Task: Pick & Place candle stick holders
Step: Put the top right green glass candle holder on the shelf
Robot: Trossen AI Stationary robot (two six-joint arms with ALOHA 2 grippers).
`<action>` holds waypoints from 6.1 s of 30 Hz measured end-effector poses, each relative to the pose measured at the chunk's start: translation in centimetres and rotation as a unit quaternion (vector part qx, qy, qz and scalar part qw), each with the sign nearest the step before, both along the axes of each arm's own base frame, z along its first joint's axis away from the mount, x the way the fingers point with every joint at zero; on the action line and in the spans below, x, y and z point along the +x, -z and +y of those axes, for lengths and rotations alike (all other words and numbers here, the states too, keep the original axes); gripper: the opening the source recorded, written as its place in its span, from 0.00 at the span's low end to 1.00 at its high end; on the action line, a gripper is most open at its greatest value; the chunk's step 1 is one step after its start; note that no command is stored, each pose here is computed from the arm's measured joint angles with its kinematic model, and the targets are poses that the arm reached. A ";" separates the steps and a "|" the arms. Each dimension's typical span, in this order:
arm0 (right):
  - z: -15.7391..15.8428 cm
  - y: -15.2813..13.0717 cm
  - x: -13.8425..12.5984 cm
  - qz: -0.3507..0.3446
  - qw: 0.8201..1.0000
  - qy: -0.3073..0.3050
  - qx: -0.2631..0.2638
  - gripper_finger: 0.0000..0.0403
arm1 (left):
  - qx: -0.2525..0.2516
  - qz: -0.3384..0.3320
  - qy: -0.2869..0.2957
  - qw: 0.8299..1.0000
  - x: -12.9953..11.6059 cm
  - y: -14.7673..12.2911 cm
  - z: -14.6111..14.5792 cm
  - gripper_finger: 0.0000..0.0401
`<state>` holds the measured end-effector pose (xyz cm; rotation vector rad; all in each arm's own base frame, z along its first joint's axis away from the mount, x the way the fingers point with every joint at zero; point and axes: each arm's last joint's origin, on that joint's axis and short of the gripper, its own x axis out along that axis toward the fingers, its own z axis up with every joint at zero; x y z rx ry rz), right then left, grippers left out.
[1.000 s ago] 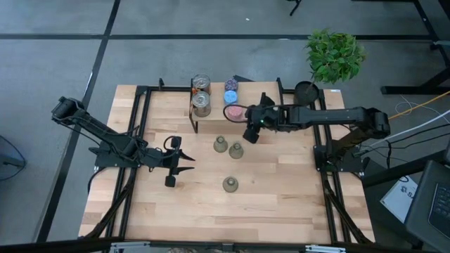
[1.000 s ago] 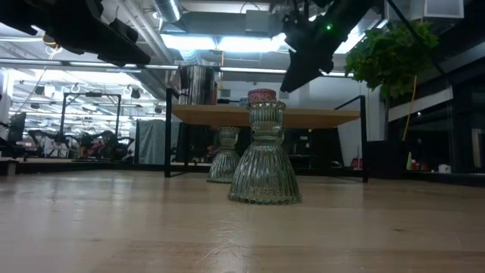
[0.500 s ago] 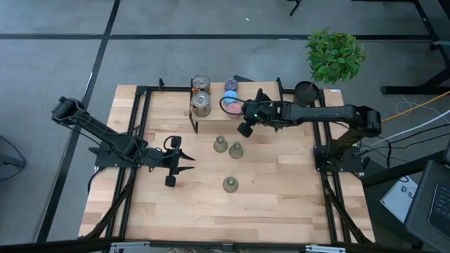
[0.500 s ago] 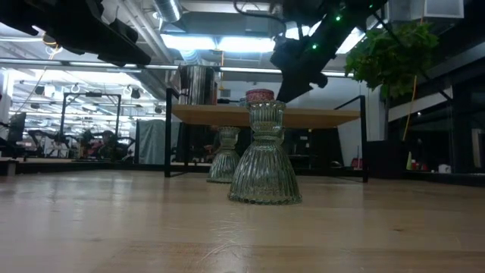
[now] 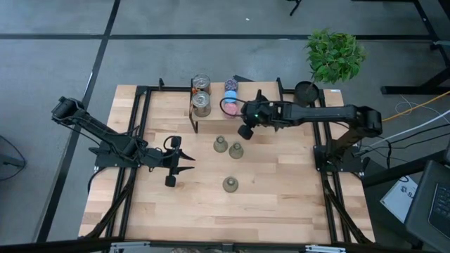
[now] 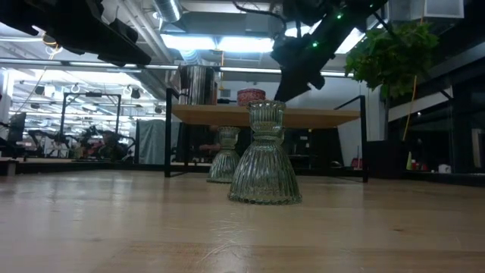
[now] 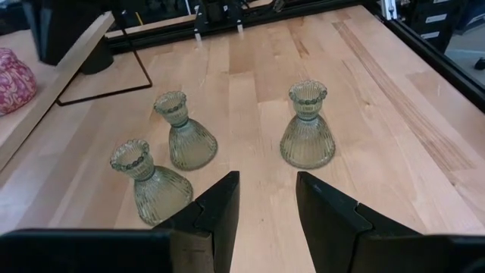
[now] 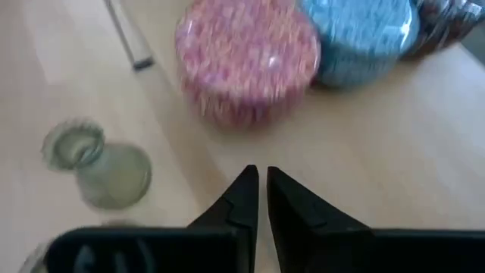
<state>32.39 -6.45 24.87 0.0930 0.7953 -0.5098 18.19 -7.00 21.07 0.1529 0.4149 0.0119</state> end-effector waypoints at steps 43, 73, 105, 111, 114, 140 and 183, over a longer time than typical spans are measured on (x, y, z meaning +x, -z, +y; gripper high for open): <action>16.5 1.1 -4.1 -0.071 0.964 -0.246 0.078 0.08 | -0.068 -0.023 0.028 0.997 0.2 0.5 0.3 0.32; 12.1 4.8 -0.8 -0.013 0.975 -0.221 -0.012 0.08 | -0.130 -0.114 0.011 0.985 -5.0 2.3 7.6 0.32; 11.9 4.3 -0.3 -0.052 0.977 -0.206 -0.001 0.19 | -0.128 -0.113 0.004 0.985 -5.0 2.3 7.6 0.32; 11.9 4.4 -0.3 -0.046 0.975 -0.216 -0.012 0.30 | -0.128 -0.113 0.004 0.985 -5.0 2.4 7.6 0.32; 11.9 4.6 -0.3 -0.034 0.972 -0.233 -0.027 0.33 | -0.128 -0.112 0.004 0.985 -5.0 2.4 7.6 0.32; 10.2 6.3 0.3 0.078 0.959 -0.240 -0.132 0.32 | -0.128 -0.110 0.004 0.986 -5.0 2.4 7.6 0.32; 11.1 4.8 -1.7 0.076 0.950 -0.302 0.006 0.10 | -0.128 -0.110 0.004 0.986 -5.0 2.4 7.6 0.32</action>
